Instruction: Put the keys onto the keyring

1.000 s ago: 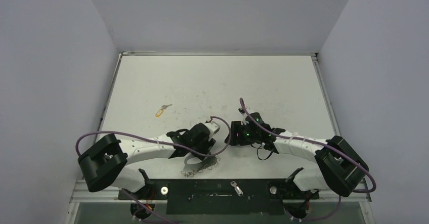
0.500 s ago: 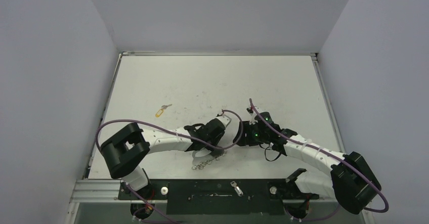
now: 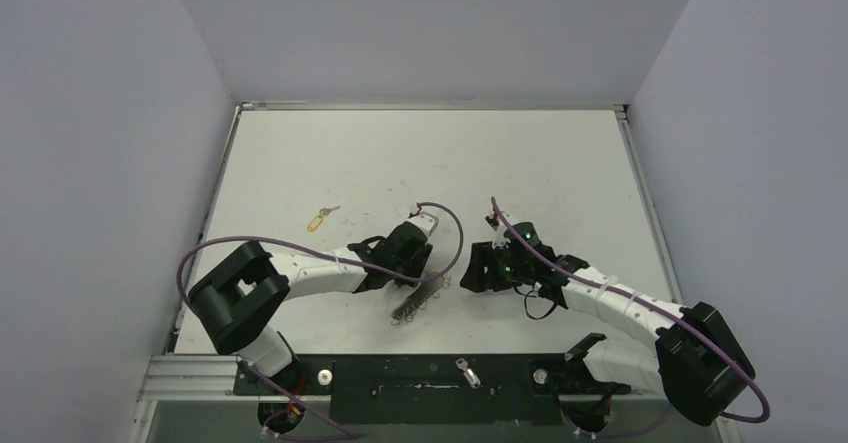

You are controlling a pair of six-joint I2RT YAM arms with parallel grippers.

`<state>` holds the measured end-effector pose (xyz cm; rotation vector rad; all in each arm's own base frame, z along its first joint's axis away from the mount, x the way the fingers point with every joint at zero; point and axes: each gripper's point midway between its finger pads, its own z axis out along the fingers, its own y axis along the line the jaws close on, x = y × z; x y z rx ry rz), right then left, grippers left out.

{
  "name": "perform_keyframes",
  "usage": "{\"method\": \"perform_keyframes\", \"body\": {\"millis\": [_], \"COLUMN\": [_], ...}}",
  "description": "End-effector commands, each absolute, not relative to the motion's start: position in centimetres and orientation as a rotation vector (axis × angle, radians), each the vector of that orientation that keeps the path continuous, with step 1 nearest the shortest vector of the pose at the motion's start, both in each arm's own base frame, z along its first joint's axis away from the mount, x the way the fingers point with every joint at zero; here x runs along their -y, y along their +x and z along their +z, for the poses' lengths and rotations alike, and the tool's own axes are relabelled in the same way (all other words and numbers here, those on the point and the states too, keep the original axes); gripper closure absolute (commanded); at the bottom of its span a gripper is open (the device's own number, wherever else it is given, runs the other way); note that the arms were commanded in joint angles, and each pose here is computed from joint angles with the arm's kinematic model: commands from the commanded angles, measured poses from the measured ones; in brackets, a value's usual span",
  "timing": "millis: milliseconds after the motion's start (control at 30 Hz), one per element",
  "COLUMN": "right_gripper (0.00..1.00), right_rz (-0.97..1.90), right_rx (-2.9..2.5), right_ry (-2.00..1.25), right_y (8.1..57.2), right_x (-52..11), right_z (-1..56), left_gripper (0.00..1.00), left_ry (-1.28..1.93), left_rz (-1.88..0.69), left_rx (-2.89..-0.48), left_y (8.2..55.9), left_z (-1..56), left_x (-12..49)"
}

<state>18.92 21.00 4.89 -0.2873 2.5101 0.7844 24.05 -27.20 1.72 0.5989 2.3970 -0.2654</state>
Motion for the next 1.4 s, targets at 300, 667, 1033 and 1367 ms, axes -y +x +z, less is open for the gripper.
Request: {"method": "perform_keyframes", "body": {"millis": [300,667,1033,1367], "right_gripper": [0.46,0.65,0.64,0.63], "right_rz": [0.866,0.940,0.825,0.858], "right_rx": [-2.455,-2.446,-2.370,-2.415], "right_ry": [-0.343,-0.377,-0.393,-0.417], "right_y": [21.1,22.4,22.8,22.7], "right_x": [-24.2,-28.5,-27.4,-29.1], "right_z": [5.3,5.3,7.4,5.4], "left_gripper": [0.49,0.49,0.50,0.50], "left_ry": [0.461,0.420,0.450,0.439], "left_rz": [-0.600,-0.636,-0.602,-0.614], "left_rx": [-2.267,-2.194,-2.185,-2.188], "left_y": [20.4,19.7,19.7,19.6], "left_z": [7.1,7.8,7.6,7.5], "left_x": [26.8,25.5,25.0,25.1]}}
